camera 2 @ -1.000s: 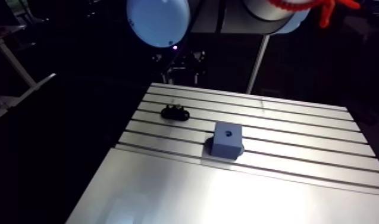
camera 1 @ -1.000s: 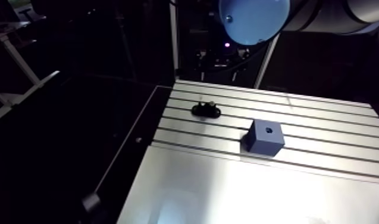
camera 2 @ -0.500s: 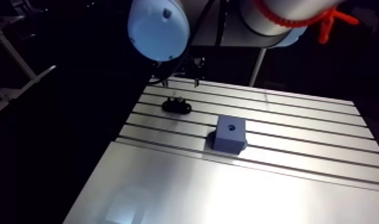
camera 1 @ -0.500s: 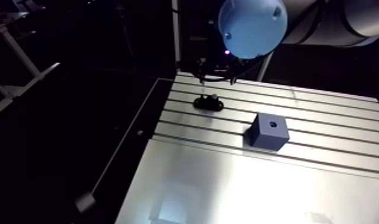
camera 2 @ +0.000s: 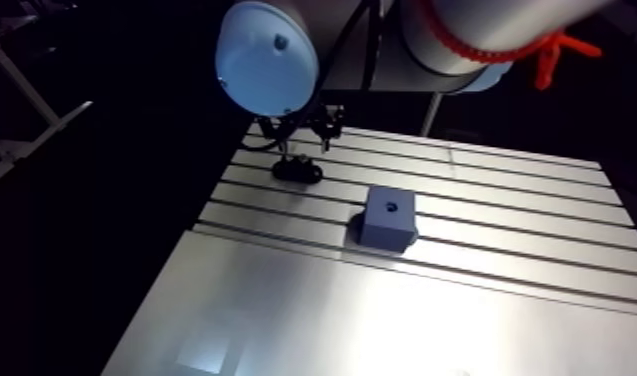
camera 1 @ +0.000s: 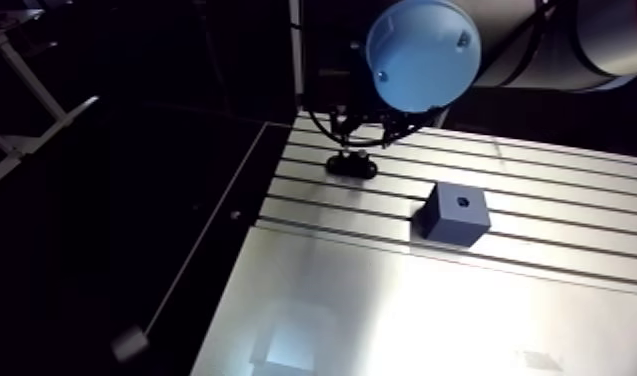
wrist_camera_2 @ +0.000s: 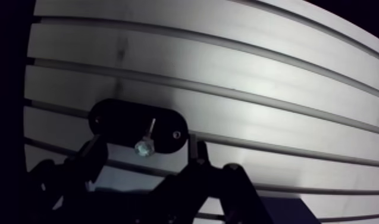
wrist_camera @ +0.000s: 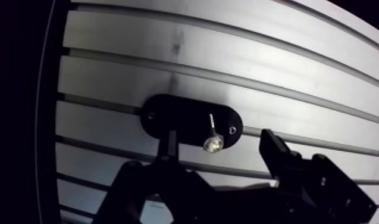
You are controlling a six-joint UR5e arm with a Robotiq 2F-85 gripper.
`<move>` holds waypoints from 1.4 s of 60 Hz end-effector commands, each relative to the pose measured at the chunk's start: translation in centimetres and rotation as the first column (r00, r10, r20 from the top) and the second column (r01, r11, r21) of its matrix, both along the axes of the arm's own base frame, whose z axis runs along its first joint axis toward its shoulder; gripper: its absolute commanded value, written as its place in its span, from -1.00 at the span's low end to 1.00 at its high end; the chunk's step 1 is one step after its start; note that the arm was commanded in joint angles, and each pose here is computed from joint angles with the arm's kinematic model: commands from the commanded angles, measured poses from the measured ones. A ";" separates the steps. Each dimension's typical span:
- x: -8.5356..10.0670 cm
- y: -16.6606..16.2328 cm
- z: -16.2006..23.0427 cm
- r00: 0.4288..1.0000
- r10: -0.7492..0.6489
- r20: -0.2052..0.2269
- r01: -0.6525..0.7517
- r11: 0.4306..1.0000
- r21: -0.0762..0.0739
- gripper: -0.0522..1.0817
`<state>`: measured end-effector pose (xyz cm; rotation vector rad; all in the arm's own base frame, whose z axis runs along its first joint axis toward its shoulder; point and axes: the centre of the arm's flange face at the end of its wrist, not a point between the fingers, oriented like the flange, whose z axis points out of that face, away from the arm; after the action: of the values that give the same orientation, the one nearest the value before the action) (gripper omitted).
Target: Pick up the M10 bolt and insert it into the hex recess until seated.
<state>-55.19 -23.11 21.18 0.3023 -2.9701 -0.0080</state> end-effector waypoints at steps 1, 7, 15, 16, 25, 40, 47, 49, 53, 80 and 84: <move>0.0 -0.1 -0.6 1.000 0.004 0.007 -0.004 1.000 0.001 -0.42; 0.1 -0.2 -0.6 1.000 0.005 0.008 -0.005 1.000 0.000 -0.37; 0.1 -0.3 -0.7 1.000 0.013 0.009 -0.013 1.000 0.001 -0.34; 0.1 -0.3 -0.8 1.000 0.014 0.010 -0.014 1.000 0.001 -0.33; 0.1 -0.3 -1.1 1.000 0.015 0.015 -0.015 1.000 0.002 -0.26; 0.1 -0.3 -1.1 1.000 0.013 0.015 -0.013 1.000 0.003 -0.15; 0.1 -0.3 -1.1 1.000 0.013 0.015 -0.013 1.000 0.003 -0.11; 0.1 -0.3 -1.1 1.000 0.013 0.016 -0.013 1.000 0.003 -0.09; 0.1 -0.3 -1.1 1.000 0.013 0.017 -0.013 1.000 0.002 -0.08; 0.1 -0.4 -1.2 1.000 0.015 0.018 -0.015 1.000 0.001 0.05; 0.1 -0.4 -1.1 1.000 0.015 0.017 -0.015 1.000 0.000 0.07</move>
<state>-55.09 -23.44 20.04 0.3248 -2.9849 -0.0066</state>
